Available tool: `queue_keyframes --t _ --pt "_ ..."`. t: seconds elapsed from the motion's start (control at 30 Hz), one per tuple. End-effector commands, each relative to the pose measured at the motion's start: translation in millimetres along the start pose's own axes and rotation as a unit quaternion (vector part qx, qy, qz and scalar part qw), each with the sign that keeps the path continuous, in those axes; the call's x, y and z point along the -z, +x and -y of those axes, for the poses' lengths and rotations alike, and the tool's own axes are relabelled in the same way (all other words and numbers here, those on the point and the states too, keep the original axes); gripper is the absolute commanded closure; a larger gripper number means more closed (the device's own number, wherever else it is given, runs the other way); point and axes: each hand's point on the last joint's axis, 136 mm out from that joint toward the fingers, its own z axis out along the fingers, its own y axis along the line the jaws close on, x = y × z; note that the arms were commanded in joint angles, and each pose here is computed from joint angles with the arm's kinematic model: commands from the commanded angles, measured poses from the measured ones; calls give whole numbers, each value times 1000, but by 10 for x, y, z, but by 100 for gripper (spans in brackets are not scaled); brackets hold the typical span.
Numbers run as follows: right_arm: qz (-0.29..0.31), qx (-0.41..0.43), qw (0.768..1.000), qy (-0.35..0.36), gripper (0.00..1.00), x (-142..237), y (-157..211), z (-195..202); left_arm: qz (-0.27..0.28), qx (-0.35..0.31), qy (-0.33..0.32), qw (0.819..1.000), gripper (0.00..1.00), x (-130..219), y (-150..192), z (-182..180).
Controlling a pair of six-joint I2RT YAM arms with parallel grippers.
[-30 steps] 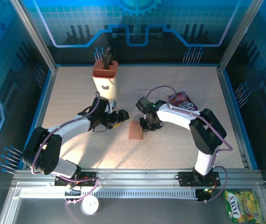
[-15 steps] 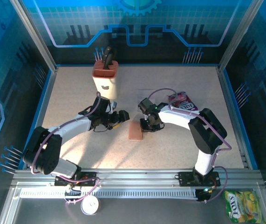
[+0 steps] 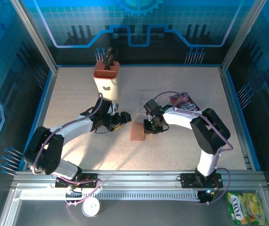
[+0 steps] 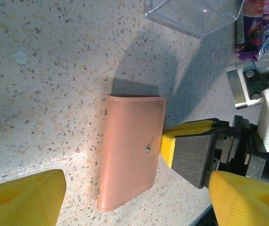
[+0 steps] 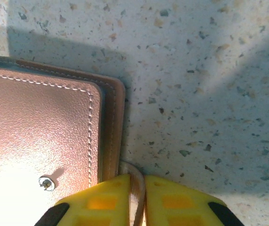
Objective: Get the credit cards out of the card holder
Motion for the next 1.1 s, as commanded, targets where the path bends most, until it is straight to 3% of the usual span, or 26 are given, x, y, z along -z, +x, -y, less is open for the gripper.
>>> queue_keyframes --t 0.0,0.5,0.63,0.93,1.07 --pt "1 -10 1000 -21 87 -33 6 -6 2 3 4 1000 20 -14 -38 70" --pt "34 19 998 -44 96 349 -171 -63 3 -3 2 1000 21 -30 -54 78" --pt "42 36 998 -34 96 467 -191 -65 -1 -5 -2 1000 26 -40 -50 65" --pt "49 65 996 -48 98 678 -219 -186 -14 2 -10 1000 47 -98 -13 17" --pt "45 78 994 -62 99 730 -208 -264 -15 2 -12 1000 49 -112 -9 6"
